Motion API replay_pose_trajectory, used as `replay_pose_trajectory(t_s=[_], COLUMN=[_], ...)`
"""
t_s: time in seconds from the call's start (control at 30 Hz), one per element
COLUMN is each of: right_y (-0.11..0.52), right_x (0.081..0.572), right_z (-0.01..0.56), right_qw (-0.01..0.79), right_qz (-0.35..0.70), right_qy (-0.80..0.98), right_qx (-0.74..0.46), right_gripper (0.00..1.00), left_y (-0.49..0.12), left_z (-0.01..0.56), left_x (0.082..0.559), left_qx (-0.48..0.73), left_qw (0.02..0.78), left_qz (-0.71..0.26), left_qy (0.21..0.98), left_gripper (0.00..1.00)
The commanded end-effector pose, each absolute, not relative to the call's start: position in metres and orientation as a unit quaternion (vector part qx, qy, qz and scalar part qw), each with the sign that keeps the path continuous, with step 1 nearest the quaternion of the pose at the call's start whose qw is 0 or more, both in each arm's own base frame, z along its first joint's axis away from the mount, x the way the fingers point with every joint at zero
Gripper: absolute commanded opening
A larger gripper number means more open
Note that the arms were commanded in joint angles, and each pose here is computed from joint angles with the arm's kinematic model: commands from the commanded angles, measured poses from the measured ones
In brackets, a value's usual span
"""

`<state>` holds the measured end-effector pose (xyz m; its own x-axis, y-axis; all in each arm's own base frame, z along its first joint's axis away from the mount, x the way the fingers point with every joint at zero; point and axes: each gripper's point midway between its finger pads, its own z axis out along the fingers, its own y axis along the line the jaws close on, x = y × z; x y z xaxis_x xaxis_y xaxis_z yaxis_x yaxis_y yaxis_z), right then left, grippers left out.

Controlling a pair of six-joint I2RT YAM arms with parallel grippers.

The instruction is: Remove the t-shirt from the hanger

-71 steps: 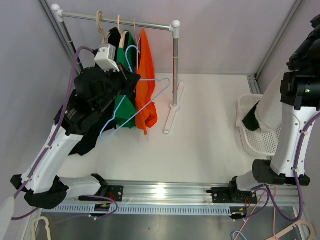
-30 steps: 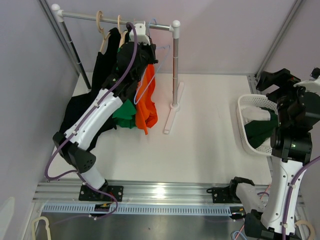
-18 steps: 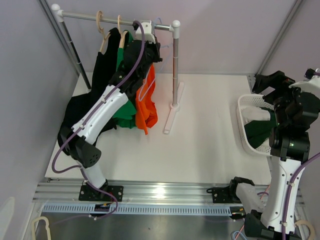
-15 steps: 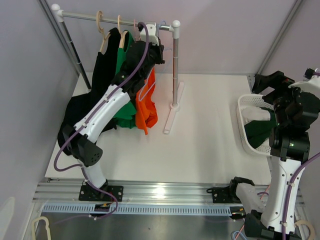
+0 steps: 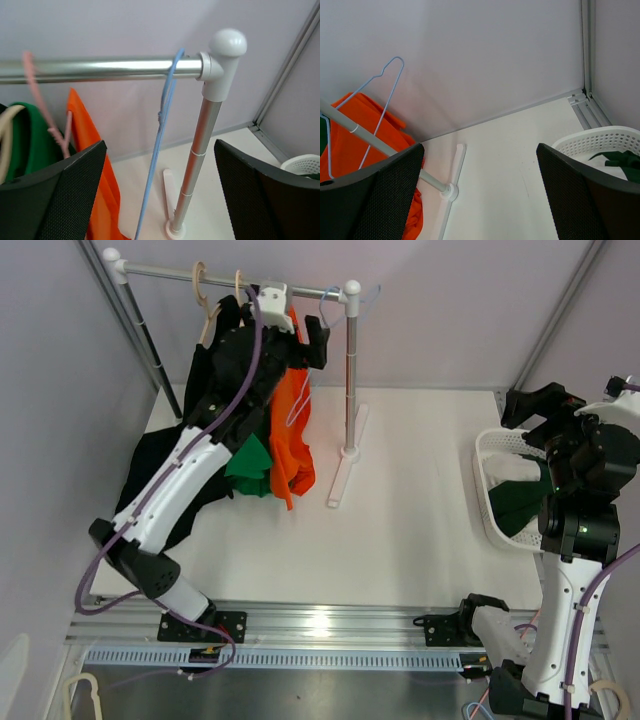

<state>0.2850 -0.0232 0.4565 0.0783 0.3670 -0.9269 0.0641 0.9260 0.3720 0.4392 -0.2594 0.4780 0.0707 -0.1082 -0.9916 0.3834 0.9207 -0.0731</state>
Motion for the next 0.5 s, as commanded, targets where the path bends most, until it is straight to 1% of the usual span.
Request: replay_pose_trajectory(t_s=[0.0, 0.17, 0.2, 0.27, 0.47], right_y=[-0.016, -0.016, -0.015, -0.015, -0.014], right_x=[0.279, 0.278, 0.278, 0.275, 0.27], right_z=[0.468, 0.466, 0.465, 0.466, 0.47], right_qw=[0.725, 0.724, 0.723, 0.724, 0.728], right_qz=[0.116, 0.115, 0.116, 0.115, 0.113], right_qy=[0.663, 0.664, 0.666, 0.665, 0.662], right_qx=[0.146, 0.145, 0.144, 0.143, 0.139], right_gripper=[1.0, 1.0, 0.99, 0.99, 0.99], left_y=[-0.218, -0.202, -0.205, -0.201, -0.2], left_z=[0.548, 0.542, 0.538, 0.532, 0.505], left_x=[0.402, 0.417, 0.42, 0.429, 0.453], left_qx=[0.078, 0.061, 0.07, 0.065, 0.058], left_qw=[0.786, 0.778, 0.773, 0.765, 0.742], left_qz=[-0.168, -0.135, -0.142, -0.155, -0.149], left_qy=[0.59, 0.611, 0.615, 0.622, 0.652], left_gripper=[0.93, 0.92, 0.87, 0.82, 0.81])
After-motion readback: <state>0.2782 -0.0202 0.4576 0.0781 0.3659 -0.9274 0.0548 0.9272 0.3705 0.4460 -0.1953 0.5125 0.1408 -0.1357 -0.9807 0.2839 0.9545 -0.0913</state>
